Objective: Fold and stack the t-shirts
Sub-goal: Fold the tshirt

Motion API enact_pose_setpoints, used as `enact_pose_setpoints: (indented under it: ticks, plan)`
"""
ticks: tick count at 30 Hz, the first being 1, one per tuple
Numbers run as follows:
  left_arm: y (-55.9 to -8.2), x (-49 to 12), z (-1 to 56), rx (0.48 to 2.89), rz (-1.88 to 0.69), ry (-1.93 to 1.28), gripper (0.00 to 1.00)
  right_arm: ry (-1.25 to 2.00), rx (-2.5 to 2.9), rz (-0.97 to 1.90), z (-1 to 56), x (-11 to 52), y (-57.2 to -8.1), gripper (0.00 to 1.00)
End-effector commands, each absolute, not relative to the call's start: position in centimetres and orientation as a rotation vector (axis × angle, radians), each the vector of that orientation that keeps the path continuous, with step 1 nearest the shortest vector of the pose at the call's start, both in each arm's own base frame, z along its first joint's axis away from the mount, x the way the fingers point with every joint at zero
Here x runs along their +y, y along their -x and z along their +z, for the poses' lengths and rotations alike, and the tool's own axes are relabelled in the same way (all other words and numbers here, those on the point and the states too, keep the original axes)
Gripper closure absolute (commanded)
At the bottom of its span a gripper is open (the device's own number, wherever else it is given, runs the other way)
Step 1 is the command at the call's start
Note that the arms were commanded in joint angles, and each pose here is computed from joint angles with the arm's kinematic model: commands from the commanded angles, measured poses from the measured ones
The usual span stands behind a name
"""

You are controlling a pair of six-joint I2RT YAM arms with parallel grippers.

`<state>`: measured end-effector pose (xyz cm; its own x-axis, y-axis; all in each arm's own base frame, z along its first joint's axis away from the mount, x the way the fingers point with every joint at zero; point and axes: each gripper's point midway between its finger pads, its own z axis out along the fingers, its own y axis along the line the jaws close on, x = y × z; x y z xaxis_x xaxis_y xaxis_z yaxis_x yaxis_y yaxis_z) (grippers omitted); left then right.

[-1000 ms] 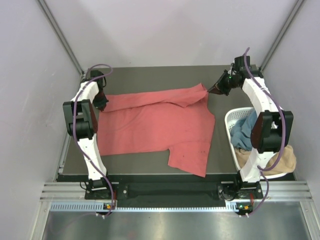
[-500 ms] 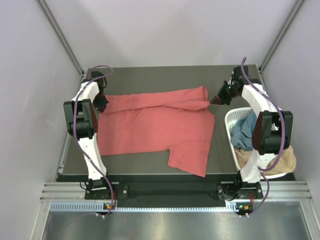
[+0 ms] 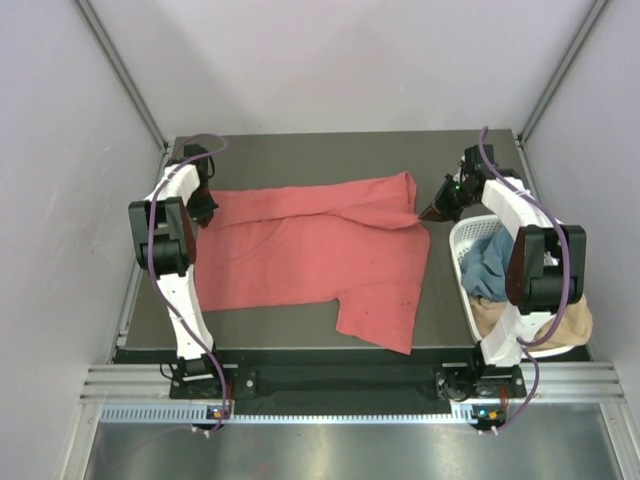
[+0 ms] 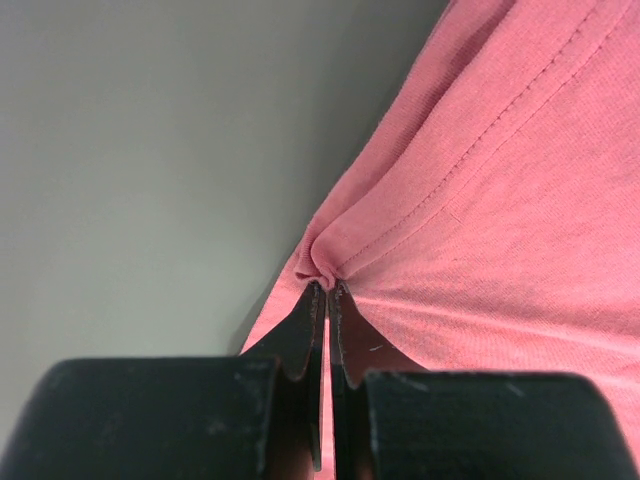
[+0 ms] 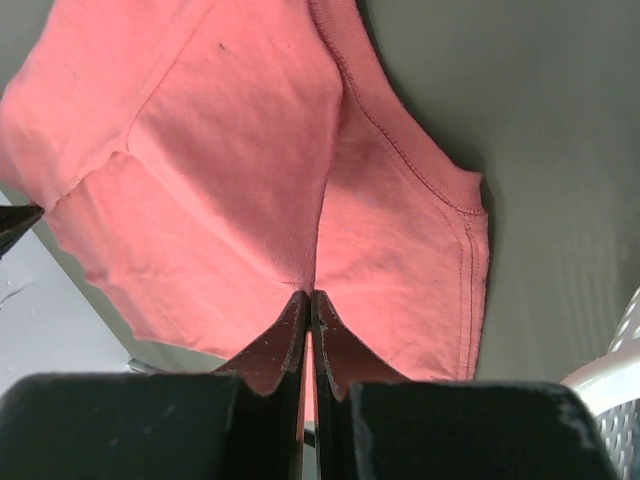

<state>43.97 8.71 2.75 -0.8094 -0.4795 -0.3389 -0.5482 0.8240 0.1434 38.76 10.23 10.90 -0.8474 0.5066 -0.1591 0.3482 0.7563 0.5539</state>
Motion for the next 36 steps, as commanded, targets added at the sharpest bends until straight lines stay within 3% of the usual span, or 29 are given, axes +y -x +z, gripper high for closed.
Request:
enact_pose_setpoints:
  ticks: [1, 10, 29, 31, 34, 36]
  plan:
    - [-43.9, 9.6, 3.0, 2.699, 0.393, 0.816, 1.00, -0.599, 2.554, 0.780, 14.1, 10.8, -39.4, 1.00]
    - [-43.8, 9.8, 3.1, 2.698, 0.406, 0.815, 1.00, -0.617, 2.509, 0.772, 17.3, 11.3, -38.6, 1.00]
    - [-43.2, 10.0, 2.6, 2.713, 0.431, 0.814, 1.00, -0.616, 2.631, 0.693, 10.1, 11.2, -36.4, 1.00]
    - [-42.9, 10.0, 2.5, 2.714, 0.436, 0.825, 0.99, -0.520, 2.625, 0.701, 10.3, 11.3, -36.7, 0.89]
    - [-42.9, 9.8, 3.6, 2.684, 0.419, 0.846, 0.81, -0.379, 2.554, 0.609, 12.0, 10.5, -38.9, 0.68]
    - [-42.8, 9.9, 4.8, 2.654, 0.419, 0.867, 0.70, -0.309, 2.458, 0.560, 13.5, 10.0, -41.6, 0.63]
